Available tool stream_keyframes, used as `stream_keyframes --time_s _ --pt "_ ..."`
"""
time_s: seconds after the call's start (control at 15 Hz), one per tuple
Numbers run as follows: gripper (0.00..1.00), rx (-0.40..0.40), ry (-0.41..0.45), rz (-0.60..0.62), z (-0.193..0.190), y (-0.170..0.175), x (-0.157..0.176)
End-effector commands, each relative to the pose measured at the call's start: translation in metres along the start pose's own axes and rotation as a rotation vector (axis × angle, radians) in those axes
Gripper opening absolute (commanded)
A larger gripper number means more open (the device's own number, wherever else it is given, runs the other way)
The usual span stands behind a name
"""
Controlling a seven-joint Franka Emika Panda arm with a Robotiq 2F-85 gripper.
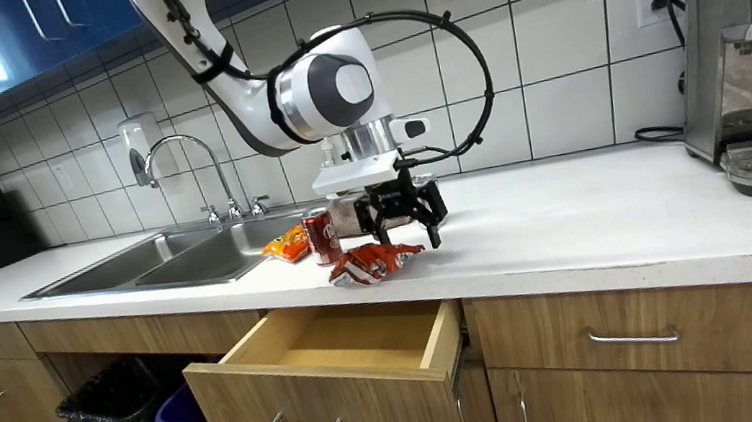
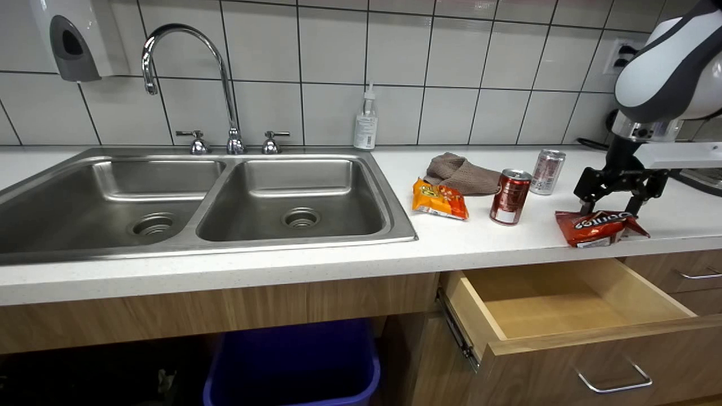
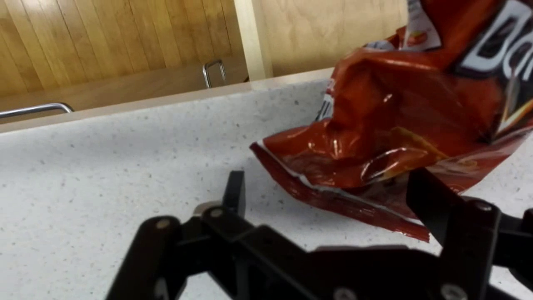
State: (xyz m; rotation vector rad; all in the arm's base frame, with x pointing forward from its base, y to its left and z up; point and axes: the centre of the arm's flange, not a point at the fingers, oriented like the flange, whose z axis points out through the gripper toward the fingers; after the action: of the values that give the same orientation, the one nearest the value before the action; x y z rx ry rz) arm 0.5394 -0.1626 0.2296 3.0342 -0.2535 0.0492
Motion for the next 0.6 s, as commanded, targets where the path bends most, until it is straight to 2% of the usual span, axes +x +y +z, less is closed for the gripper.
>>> stream_keyframes --time_s 0.0,0.53 --pt "1.00 -0.009 0.021 -0.007 -0.016 0.010 -0.022" --pt "1.00 -0.021 0.034 0.020 -0.023 0.025 -0.041"
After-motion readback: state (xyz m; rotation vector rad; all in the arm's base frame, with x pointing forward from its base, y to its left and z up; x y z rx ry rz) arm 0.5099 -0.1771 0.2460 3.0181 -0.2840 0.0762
